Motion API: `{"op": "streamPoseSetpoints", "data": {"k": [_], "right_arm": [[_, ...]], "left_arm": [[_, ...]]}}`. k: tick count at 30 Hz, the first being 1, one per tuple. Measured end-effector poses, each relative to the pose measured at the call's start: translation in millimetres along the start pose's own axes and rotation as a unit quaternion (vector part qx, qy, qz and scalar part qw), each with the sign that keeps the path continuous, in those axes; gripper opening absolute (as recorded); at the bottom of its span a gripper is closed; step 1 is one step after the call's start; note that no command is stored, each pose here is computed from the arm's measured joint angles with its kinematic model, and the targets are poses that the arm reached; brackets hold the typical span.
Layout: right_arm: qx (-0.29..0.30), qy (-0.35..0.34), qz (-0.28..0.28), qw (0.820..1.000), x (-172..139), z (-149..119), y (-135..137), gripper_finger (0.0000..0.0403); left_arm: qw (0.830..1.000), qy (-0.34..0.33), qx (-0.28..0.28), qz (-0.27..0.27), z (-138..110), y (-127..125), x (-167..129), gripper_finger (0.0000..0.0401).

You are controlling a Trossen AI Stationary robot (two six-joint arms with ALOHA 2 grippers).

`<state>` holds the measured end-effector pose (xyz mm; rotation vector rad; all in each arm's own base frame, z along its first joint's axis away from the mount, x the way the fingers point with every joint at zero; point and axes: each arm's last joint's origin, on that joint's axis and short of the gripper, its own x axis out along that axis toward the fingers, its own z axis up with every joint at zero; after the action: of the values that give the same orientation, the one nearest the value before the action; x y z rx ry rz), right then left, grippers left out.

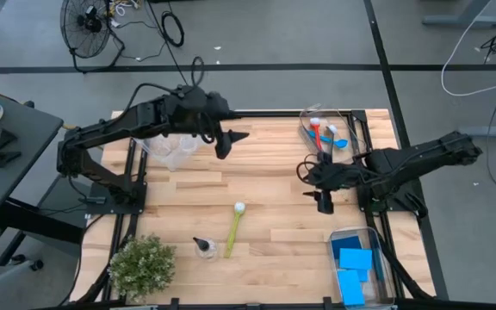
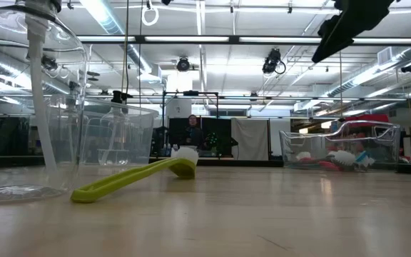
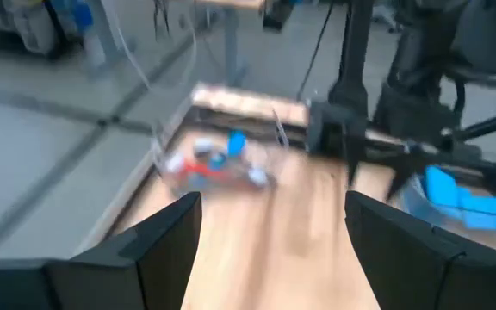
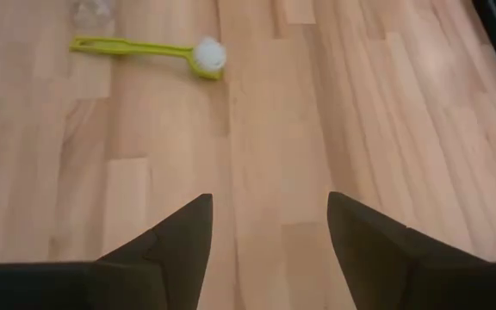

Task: Pick & Place Kitchen Sink Supplies
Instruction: Put the green cleaning brush into the top transparent bin

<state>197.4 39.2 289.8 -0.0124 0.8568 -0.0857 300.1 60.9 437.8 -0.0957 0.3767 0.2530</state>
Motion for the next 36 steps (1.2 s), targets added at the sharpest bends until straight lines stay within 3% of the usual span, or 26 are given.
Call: {"op": "streamPoseSetpoints", "data": {"k": [8,19,27,36], "right_arm": [[0.003,0.005,-0.017,1.0,2.1,1.0,-10.1,0.0231],[-0.045,0.008,-0.03,0.999,3.3,1.8,-17.7,0.0231],[-0.074,0.013,-0.073,0.994,4.3,2.4,-27.9,0.0231],[-0.06,0.005,-0.098,0.993,5.2,5.2,-38.5,0.0231]], "left_arm": [[0.992,0.092,-0.09,0.001,-19.8,-9.9,10.6,0.0286],[0.956,0.234,-0.176,0.02,-58.7,-39.5,47.9,0.0286],[0.916,0.321,-0.239,0.026,-94.5,-73.7,87.4,0.0286],[0.84,0.458,-0.272,0.104,-148.5,-113.0,105.5,0.0286]]}}
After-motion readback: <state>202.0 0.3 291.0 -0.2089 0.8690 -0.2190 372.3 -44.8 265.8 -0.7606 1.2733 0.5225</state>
